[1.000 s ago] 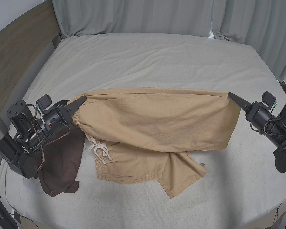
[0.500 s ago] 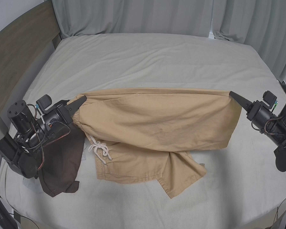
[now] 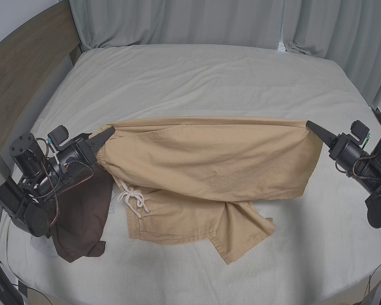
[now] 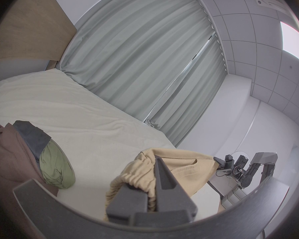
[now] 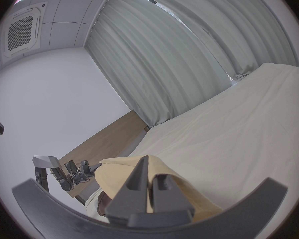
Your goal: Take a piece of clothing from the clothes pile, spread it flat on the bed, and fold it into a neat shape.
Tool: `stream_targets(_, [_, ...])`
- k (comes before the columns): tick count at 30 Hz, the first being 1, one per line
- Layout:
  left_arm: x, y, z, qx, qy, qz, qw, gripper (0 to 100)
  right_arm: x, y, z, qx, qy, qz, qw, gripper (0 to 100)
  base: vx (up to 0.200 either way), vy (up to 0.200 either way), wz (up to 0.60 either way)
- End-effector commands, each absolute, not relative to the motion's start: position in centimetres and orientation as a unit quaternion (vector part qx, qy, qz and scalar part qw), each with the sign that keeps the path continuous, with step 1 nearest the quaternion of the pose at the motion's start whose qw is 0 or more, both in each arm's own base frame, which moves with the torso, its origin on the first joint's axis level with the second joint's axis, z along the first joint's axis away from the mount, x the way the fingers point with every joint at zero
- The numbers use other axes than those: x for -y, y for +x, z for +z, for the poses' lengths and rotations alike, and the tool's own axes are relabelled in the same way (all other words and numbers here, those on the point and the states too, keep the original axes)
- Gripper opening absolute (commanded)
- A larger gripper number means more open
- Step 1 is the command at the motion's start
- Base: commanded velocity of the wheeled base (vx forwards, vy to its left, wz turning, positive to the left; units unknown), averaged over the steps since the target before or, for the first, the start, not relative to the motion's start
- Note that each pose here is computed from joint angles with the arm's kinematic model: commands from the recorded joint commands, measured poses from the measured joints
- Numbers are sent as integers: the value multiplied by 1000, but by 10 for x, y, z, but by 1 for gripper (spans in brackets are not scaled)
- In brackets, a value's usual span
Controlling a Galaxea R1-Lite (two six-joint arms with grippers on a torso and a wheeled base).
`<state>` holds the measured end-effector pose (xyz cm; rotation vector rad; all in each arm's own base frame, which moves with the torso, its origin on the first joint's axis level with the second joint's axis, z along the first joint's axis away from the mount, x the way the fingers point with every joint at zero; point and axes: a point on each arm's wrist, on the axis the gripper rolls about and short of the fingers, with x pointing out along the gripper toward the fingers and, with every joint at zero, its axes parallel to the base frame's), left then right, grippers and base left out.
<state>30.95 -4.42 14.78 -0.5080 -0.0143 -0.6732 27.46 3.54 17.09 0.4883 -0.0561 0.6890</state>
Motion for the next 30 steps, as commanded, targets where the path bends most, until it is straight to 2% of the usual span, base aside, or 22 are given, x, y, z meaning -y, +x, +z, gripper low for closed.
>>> stream_targets(1, [44,310,148,9,-246,-326,912,0,-38,275,171,27,236,337,911,0,0,0,0])
stream_targets(10, [48,331,142,9,-259,-327,909,0,-41,309,176,53,232,336,911,0,0,0,0])
stream_targets(30, [58,396,109,29,-270,-292,917,0,-39,394,142,52,264,331,905,0,0,0,0])
